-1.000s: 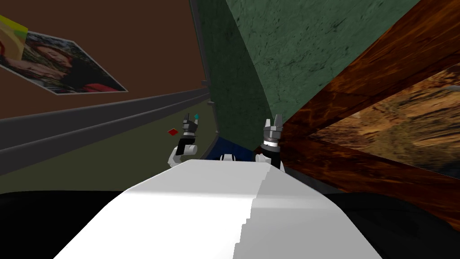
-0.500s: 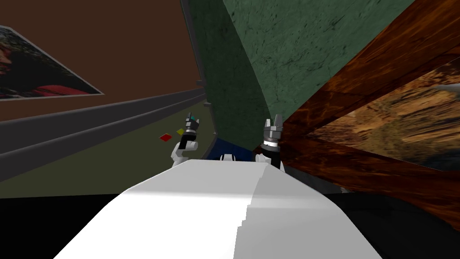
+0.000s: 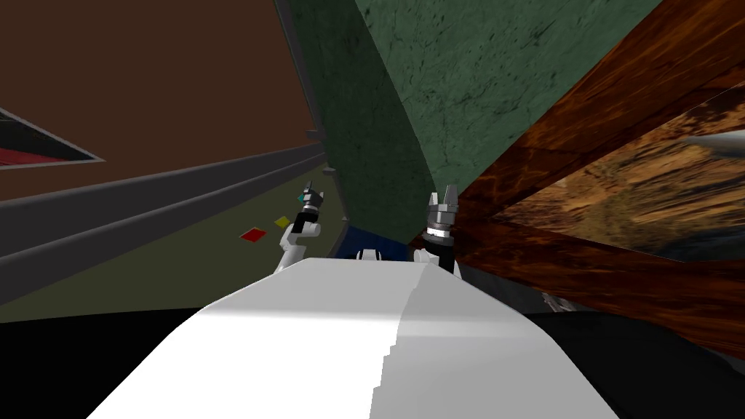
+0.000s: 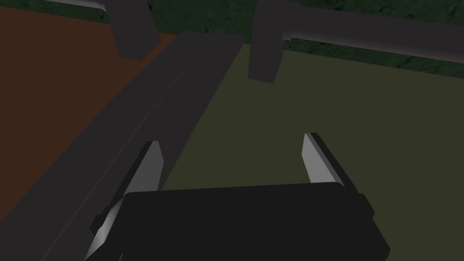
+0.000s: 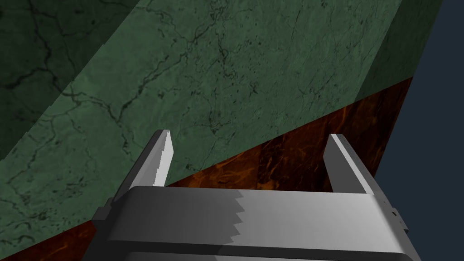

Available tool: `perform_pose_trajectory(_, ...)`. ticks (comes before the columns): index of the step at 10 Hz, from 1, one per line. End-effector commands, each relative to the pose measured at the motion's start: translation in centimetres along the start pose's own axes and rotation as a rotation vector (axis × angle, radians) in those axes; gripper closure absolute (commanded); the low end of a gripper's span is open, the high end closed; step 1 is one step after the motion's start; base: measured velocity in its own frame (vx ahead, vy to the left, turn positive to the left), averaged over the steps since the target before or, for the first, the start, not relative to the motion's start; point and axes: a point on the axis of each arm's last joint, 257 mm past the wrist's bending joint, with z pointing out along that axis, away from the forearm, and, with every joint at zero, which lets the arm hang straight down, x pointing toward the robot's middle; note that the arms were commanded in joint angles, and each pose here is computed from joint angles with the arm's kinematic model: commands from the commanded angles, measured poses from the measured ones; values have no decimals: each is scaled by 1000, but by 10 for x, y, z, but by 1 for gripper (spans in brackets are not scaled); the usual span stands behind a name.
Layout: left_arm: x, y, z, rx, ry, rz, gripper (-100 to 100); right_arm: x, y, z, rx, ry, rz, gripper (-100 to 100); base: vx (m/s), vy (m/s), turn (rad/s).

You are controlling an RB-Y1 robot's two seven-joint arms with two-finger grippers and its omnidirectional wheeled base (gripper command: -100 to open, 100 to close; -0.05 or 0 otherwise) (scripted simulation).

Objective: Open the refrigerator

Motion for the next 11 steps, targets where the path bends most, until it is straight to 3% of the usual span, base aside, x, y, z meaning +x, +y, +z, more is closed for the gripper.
perform_pose_trajectory(1, -12, 13, 17, -38, -15, -16, -100, 0, 0, 0, 0, 0, 0, 0, 61, 17, -111)
perform_pose_trajectory(11, -57, 28, 68, -120, -75, -41, -100, 0, 0, 0, 0, 0, 0, 0, 54, 18, -82)
